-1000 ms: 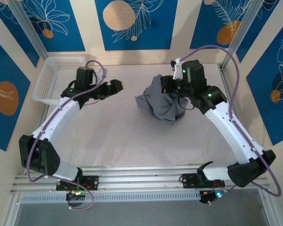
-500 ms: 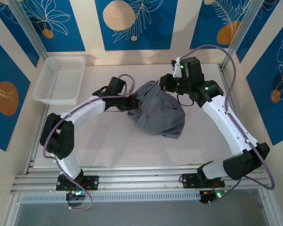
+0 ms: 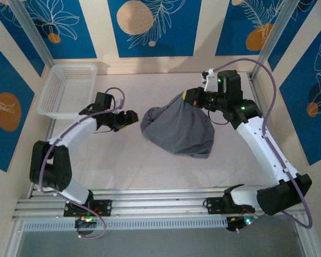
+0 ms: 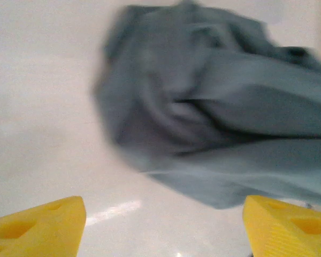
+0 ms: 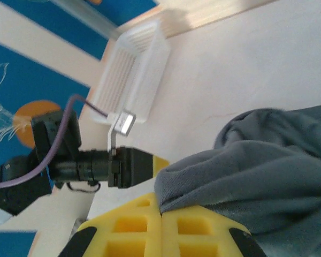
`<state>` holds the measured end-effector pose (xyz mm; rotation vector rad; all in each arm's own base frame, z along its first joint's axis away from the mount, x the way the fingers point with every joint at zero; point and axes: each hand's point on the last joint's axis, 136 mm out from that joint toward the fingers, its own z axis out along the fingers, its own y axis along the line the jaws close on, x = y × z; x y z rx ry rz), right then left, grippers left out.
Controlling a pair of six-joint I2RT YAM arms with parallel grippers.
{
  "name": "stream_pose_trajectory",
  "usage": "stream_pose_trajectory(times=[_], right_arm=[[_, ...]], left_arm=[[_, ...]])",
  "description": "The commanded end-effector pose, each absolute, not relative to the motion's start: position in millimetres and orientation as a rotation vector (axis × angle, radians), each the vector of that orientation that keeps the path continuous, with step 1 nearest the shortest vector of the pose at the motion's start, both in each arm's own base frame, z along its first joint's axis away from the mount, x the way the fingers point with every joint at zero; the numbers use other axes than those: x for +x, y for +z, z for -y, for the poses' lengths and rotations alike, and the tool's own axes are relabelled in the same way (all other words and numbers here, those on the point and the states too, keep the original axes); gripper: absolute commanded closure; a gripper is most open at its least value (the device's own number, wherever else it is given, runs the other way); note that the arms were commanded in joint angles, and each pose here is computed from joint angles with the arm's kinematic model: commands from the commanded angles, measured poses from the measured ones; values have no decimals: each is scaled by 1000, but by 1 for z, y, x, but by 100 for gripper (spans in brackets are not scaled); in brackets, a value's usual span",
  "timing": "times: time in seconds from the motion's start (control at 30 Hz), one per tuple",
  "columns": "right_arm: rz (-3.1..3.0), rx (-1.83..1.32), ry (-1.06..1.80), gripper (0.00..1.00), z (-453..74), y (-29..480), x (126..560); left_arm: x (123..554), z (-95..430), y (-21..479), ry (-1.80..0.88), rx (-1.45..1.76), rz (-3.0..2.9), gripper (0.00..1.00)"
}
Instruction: Fold the inside-out t-shirt
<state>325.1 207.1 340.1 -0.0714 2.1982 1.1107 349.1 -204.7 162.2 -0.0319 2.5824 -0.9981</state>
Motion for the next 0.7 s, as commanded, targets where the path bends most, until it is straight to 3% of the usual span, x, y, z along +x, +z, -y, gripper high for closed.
stream_pose_trajectory(times=[0.0, 0.1, 0.17, 0.3, 0.4, 0.53, 0.6, 0.67], right_arm=[[-2200, -241, 1270, 100, -229, 331, 307], [-2253, -276, 1319, 100, -234, 308, 288], [-2316, -271, 1333, 100, -235, 281, 270], [-2628, -24, 1198, 100, -226, 175, 228], [-2814, 47, 1193, 74, -222, 140, 197], [-2754, 5, 1104, 49, -215, 164, 213], [-2704, -53, 1046, 41, -216, 176, 232], [-2722, -62, 906, 39, -212, 173, 255]], left_arm=[[338, 248, 218, -1002, 283, -2468, 12], [344, 268, 209, -942, 352, -2511, 1], [350, 278, 195, -889, 392, -2547, 1], [363, 278, 159, -762, 363, -2655, 1], [365, 273, 142, -699, 321, -2704, 1], [359, 271, 133, -691, 315, -2731, 1], [353, 281, 136, -752, 352, -2723, 1], [345, 292, 139, -804, 377, -2714, 1]])
